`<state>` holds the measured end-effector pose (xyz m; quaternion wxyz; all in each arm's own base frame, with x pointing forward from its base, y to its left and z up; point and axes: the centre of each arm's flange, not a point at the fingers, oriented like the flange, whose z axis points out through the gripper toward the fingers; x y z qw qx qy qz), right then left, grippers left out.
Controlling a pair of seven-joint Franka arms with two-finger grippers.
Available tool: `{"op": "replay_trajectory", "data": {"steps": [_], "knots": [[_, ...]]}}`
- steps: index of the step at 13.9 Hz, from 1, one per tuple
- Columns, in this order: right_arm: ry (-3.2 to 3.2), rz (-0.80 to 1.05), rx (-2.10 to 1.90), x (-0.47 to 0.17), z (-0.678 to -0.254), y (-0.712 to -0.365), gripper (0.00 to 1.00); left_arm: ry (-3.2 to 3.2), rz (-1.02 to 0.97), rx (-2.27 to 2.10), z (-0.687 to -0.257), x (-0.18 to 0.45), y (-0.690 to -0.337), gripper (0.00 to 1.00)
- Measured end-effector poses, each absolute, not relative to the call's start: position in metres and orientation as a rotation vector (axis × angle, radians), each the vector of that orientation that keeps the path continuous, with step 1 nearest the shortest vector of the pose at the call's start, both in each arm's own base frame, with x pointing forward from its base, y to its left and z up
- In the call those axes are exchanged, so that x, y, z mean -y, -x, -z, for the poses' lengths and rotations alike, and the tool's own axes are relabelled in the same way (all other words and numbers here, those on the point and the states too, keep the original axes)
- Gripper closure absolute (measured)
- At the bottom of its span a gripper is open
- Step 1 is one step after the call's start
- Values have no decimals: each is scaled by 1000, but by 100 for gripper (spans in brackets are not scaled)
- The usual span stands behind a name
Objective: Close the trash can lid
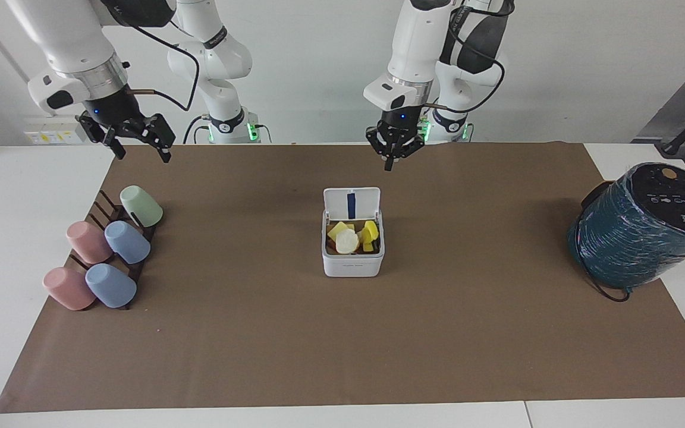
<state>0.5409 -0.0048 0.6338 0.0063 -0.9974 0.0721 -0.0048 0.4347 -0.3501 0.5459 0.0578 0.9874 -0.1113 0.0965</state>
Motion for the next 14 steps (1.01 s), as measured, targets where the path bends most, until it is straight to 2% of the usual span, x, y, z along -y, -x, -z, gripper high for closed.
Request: {"op": "replay_trajectory", "data": {"steps": [4,8,14], "knots": [[3121,15,-226,5,-634,-541,0,-2903,-421,251,-510,381,-457,99],[3121,15,-226,5,-634,-541,0,-2820,-558,183,-486,380,-492,99],[3121,15,-226,5,-634,-541,0,-2793,-593,173,-431,393,-514,99]]}}
